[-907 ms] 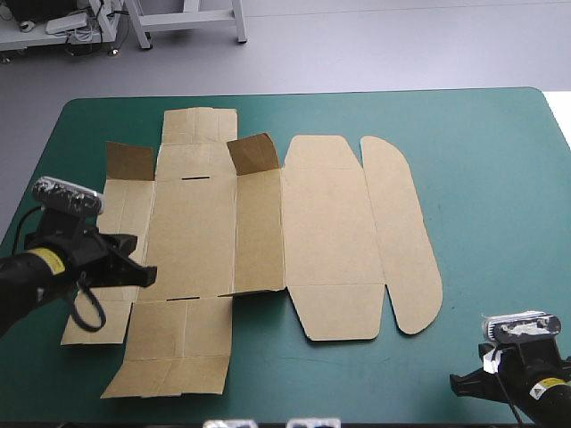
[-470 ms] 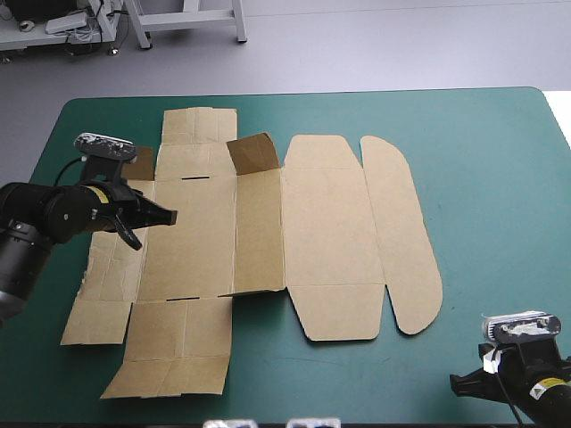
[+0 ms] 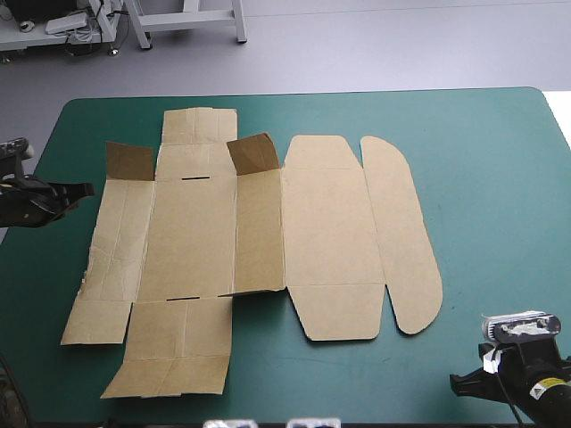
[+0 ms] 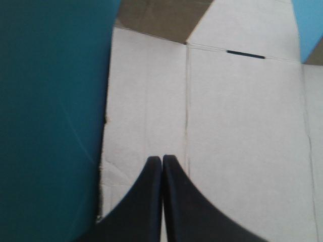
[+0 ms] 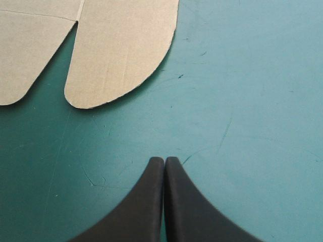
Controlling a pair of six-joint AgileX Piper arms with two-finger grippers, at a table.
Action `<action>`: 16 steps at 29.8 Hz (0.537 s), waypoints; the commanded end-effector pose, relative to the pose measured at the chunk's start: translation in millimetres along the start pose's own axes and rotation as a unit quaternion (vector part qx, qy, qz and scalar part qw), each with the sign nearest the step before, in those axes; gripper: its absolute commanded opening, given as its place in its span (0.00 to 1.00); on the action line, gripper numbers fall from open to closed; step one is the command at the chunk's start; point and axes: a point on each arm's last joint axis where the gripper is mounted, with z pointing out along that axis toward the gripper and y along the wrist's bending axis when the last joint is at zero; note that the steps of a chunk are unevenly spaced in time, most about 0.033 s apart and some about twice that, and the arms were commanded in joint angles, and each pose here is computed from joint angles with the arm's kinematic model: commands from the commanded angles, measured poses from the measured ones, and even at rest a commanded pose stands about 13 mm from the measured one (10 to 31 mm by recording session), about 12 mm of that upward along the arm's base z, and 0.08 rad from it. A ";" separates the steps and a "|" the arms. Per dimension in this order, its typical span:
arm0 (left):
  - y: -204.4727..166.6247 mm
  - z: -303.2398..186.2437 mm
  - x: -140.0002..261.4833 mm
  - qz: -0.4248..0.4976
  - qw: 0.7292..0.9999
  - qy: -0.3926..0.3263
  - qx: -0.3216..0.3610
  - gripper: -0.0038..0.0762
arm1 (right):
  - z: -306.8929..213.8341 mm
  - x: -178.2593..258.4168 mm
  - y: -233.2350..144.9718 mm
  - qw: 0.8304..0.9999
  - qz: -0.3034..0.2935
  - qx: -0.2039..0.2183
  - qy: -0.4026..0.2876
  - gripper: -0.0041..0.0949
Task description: Fold the box
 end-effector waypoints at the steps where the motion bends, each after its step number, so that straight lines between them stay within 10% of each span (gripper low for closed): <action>1: 17.7 -7.5 -9.6 -0.016 0.999 -0.030 0.000 0.04 | -5.2 -10.4 -0.6 0.999 -0.001 0.005 -0.036 0.03; 16: 63.5 61.1 11.6 -0.010 0.989 0.149 0.007 0.04 | -5.2 -10.4 -0.6 0.999 -0.001 0.005 -0.036 0.03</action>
